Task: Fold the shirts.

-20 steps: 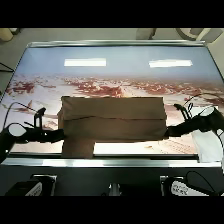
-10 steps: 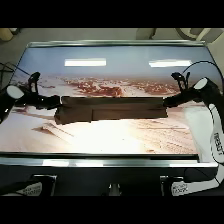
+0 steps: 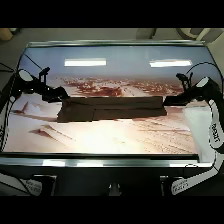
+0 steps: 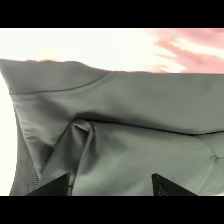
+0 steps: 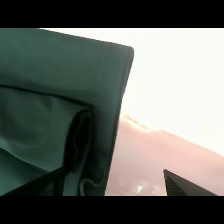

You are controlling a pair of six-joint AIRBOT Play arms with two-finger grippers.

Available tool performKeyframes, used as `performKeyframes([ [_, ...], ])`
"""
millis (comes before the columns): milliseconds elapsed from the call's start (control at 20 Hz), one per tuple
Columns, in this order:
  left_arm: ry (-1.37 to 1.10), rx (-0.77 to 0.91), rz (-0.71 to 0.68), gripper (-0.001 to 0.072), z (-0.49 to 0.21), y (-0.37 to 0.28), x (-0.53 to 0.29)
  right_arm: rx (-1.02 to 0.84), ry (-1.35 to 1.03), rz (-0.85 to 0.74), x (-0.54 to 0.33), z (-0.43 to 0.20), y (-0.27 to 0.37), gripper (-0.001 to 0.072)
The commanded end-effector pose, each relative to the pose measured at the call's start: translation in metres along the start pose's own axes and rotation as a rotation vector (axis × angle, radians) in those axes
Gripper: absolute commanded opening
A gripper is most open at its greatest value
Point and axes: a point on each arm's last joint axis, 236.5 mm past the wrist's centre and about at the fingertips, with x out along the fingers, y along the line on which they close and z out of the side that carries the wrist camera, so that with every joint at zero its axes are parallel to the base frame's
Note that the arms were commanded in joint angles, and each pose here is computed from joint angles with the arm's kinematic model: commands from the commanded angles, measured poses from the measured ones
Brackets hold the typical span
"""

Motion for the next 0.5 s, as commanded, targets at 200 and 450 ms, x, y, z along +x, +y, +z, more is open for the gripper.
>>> performKeyframes([
  [200,-0.151,0.178,-0.047,0.0595,0.012,-0.086,-0.038,0.178,0.006,0.350,0.031,-0.002,0.048,0.0588],
  [450,-0.132,0.261,-0.086,0.0054,-0.003,-0.144,0.002,0.103,-0.079,0.415,0.018,0.024,0.084,0.0021],
])
